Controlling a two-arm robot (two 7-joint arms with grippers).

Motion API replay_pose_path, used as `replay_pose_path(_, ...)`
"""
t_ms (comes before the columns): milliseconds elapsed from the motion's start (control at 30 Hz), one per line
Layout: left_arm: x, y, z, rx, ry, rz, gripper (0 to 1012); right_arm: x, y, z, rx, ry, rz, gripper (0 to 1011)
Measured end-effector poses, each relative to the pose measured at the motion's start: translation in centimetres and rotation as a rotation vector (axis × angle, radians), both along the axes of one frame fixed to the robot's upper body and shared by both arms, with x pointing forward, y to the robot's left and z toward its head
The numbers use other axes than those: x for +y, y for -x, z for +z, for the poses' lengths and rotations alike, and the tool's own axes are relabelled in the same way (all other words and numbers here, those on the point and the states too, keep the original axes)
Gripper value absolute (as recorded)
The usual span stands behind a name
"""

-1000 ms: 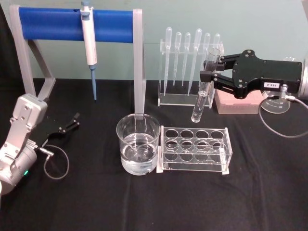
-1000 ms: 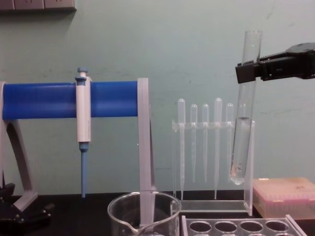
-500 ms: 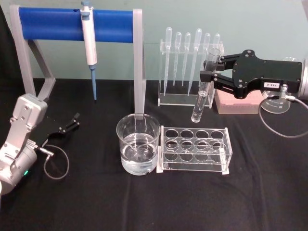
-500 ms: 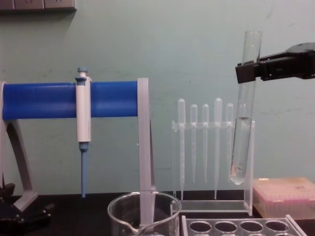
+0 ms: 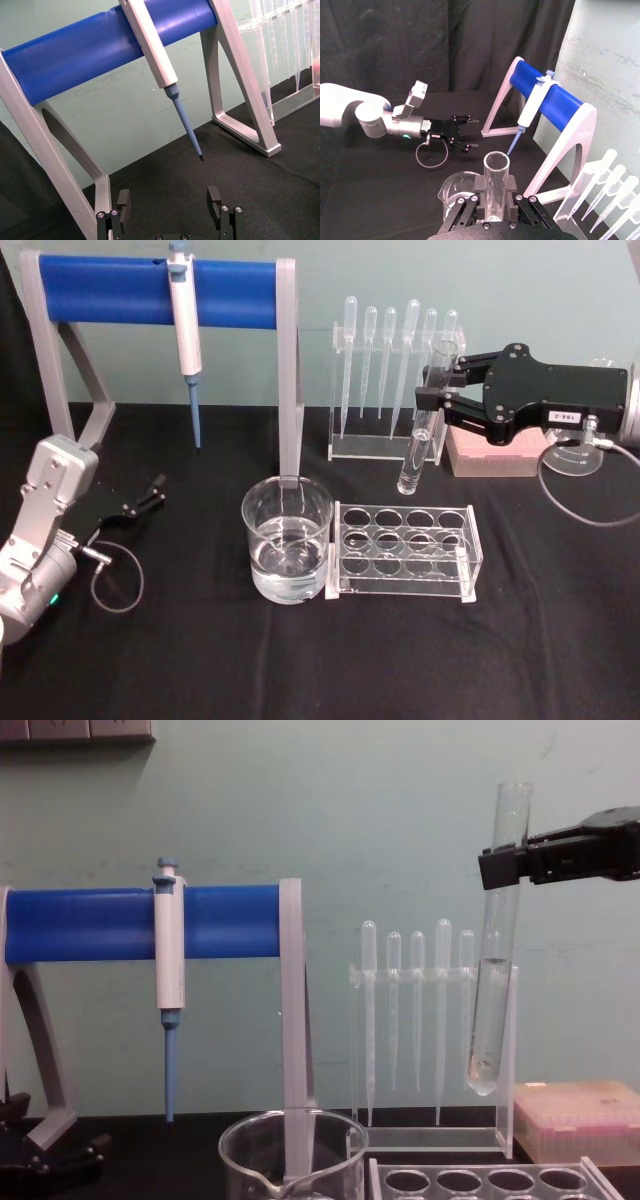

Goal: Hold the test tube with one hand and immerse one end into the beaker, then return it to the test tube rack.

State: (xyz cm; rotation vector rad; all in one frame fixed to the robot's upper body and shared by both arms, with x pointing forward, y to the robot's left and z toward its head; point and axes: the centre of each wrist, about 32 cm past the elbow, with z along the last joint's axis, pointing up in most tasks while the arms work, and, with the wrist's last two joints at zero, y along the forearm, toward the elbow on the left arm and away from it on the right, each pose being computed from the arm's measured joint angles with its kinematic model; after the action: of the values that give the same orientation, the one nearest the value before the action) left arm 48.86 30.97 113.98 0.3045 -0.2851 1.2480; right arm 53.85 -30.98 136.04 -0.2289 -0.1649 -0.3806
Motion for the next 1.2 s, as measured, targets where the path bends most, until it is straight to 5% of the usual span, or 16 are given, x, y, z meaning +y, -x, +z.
replay_pose_path(1200,0.00,0.00,0.00,0.000,0.000,0.000,1000,0.00,0.00,0.00,0.000,0.000,0.000,242)
